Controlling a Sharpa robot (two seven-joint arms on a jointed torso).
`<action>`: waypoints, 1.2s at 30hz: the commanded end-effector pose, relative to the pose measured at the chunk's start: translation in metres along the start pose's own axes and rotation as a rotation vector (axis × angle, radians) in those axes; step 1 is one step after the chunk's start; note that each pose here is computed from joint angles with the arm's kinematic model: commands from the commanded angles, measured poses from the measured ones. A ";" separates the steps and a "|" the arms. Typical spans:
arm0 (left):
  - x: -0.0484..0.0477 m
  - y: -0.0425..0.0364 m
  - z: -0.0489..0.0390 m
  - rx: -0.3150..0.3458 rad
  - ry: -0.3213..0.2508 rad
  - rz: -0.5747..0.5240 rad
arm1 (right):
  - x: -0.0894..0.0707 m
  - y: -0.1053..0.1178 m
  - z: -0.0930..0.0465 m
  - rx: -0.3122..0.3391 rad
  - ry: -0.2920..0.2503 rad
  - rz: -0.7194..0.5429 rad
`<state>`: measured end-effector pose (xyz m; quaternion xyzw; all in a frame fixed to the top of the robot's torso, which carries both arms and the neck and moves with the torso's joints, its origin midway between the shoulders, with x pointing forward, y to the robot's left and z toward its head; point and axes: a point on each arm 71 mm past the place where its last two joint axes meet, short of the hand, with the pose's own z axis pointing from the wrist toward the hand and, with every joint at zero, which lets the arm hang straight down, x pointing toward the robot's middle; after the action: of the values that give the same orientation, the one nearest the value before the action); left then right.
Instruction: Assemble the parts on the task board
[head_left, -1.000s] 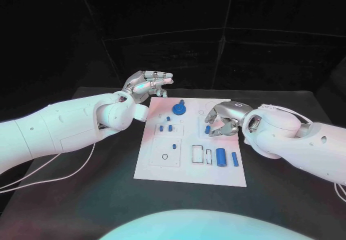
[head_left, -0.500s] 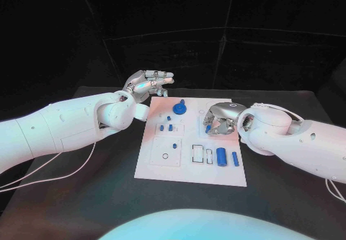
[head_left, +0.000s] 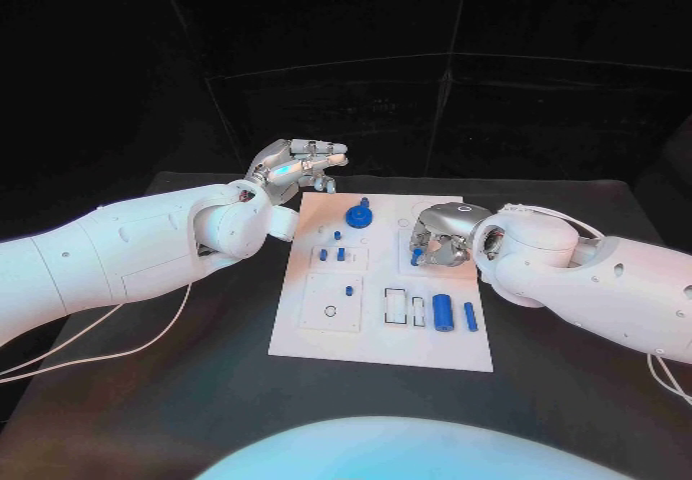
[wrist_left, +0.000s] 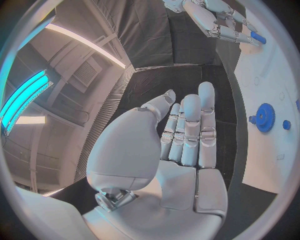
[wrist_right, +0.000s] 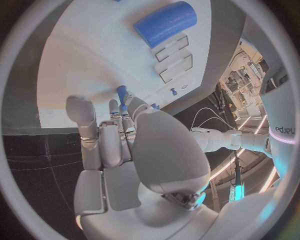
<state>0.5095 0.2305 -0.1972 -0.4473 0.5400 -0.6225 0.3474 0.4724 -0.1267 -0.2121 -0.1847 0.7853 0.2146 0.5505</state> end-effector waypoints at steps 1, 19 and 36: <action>0.0012 -0.0015 0.0006 0.007 0.011 -0.007 | -0.001 0.000 0.001 -0.002 -0.002 -0.029; 0.0002 -0.0016 0.0002 0.005 0.009 -0.007 | 0.001 0.003 0.003 -0.012 0.000 -0.027; -0.0001 -0.0015 0.0001 0.003 0.009 -0.007 | 0.008 0.002 0.005 0.000 0.046 -0.011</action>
<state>0.5096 0.2314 -0.1974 -0.4479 0.5407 -0.6217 0.3472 0.4729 -0.1233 -0.2196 -0.1926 0.7913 0.2100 0.5410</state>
